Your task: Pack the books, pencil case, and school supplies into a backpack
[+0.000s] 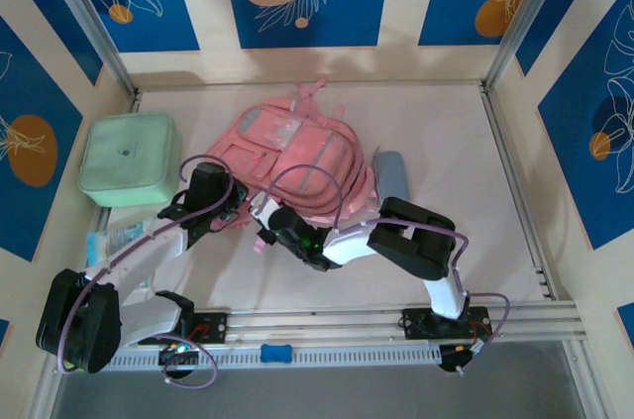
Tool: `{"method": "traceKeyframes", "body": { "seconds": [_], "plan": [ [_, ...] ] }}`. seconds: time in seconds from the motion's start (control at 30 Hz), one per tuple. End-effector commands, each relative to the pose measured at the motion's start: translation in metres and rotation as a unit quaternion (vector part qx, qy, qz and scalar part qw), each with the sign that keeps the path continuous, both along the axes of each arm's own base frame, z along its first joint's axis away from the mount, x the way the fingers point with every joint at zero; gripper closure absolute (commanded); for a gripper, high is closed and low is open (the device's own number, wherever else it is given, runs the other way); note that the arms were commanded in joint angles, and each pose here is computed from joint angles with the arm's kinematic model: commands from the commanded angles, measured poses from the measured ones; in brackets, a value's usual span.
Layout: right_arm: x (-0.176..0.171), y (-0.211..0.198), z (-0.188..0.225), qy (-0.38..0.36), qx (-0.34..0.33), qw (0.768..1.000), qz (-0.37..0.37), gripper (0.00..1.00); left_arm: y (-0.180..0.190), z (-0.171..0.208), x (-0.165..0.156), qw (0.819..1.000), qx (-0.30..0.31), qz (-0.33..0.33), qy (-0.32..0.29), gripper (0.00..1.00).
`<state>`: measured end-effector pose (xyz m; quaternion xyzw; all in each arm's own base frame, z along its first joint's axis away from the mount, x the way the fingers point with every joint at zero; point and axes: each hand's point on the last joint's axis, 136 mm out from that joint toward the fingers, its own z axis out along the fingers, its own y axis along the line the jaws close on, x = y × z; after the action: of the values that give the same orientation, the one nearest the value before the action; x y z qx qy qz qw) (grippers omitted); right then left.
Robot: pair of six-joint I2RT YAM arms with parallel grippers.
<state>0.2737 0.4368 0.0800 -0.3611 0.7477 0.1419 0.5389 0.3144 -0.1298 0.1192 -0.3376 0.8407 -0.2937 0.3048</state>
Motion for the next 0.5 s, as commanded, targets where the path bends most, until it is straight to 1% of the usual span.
{"method": "traceKeyframes", "body": {
  "seconds": [0.0, 0.07, 0.13, 0.2, 0.33, 0.47],
  "plan": [
    [0.005, -0.002, 0.032, -0.013, 0.039, 0.999, -0.017, 0.96, -0.018, 0.033, 0.007, 0.998, -0.022, -0.035, -0.045, 1.00],
    [0.002, -0.005, 0.029, 0.003, 0.028, 0.999, -0.024, 1.00, -0.018, 0.032, 0.007, 0.998, -0.023, -0.035, -0.043, 1.00],
    [-0.007, -0.008, 0.025, 0.013, 0.019, 1.000, -0.019, 1.00, -0.016, 0.030, 0.007, 0.998, -0.019, -0.033, -0.042, 1.00],
    [-0.014, -0.013, 0.023, 0.026, 0.025, 0.999, -0.017, 1.00, -0.014, 0.028, 0.007, 0.999, -0.012, -0.028, -0.039, 1.00],
    [-0.029, -0.030, 0.008, 0.094, 0.007, 0.995, -0.025, 1.00, -0.010, 0.032, 0.010, 0.999, 0.005, -0.025, -0.042, 1.00],
    [-0.045, -0.049, 0.000, 0.147, -0.010, 0.988, -0.034, 1.00, -0.003, 0.033, 0.015, 0.999, 0.022, -0.016, -0.040, 1.00]
  ]
}}
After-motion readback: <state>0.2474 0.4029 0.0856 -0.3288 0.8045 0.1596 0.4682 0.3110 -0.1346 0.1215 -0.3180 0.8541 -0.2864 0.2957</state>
